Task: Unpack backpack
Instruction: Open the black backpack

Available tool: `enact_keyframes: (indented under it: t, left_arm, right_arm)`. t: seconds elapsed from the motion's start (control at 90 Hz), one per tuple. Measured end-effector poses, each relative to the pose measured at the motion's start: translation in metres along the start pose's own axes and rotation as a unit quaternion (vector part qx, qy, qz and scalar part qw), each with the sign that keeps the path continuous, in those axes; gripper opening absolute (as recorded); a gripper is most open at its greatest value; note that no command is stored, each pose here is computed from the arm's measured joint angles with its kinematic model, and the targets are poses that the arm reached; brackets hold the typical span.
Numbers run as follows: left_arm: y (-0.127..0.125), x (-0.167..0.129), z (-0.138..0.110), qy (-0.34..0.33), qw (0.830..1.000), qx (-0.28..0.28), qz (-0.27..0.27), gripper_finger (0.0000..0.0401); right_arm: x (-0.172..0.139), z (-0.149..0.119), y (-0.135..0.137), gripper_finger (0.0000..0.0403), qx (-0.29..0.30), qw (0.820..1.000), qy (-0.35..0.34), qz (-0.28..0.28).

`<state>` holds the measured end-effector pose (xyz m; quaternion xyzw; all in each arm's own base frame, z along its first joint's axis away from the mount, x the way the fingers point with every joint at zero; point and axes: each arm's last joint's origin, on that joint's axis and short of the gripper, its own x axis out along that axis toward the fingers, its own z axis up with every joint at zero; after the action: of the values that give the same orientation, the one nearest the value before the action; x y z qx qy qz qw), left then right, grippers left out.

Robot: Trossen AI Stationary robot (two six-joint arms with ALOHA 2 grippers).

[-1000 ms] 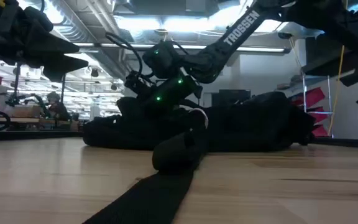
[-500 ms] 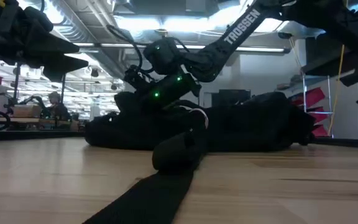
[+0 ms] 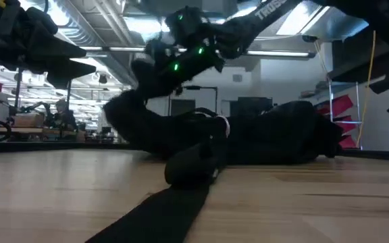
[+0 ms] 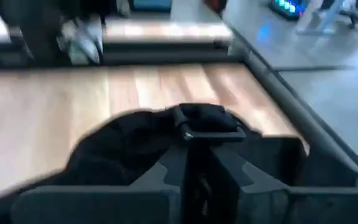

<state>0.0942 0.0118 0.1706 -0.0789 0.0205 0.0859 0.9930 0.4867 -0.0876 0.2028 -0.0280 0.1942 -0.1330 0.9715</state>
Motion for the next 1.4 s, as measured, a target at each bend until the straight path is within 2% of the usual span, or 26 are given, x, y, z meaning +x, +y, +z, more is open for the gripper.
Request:
enact_keyframes:
  t: [0.1, 0.244, 0.367, 0.544, 0.711, 1.011, 1.4]
  left_arm:
    - [0.0, 0.0, 0.0, 0.0, 1.0, 0.0, 0.0, 0.0258]
    - [0.0, 0.0, 0.0, 0.0, 1.0, 0.0, 0.0, 0.0258]
    - [0.0, 0.0, 0.0, 0.0, 1.0, 0.0, 0.0, 0.0258]
    - [0.0, 0.0, 0.0, 0.0, 1.0, 0.0, 0.0, 0.0258]
    - [0.0, 0.0, 0.0, 0.0, 1.0, 0.0, 0.0, 0.0258]
    - [0.0, 0.0, 0.0, 0.0, 1.0, 0.0, 0.0, 0.0258]
    - [0.0, 0.0, 0.0, 0.0, 1.0, 0.0, 0.0, 0.0258]
  right_arm:
    - [-0.012, 0.017, -0.007, 0.0019, -0.006, 1.0, -0.018, -0.007]
    - [-0.023, 0.029, -0.017, 0.0018, -0.001, 1.0, -0.022, -0.009]
    - [-0.035, 0.048, -0.031, 0.0017, 0.006, 0.998, -0.059, -0.024]
    - [-0.042, 0.072, -0.045, 0.0017, 0.009, 0.997, -0.068, -0.036]
    - [-0.051, 0.102, -0.047, 0.0017, -0.001, 0.994, -0.102, -0.035]
    - [-0.072, 0.146, -0.052, 0.0017, -0.015, 0.993, -0.113, -0.035]
    - [-0.125, 0.216, -0.062, 0.0017, -0.021, 0.982, -0.181, -0.049]
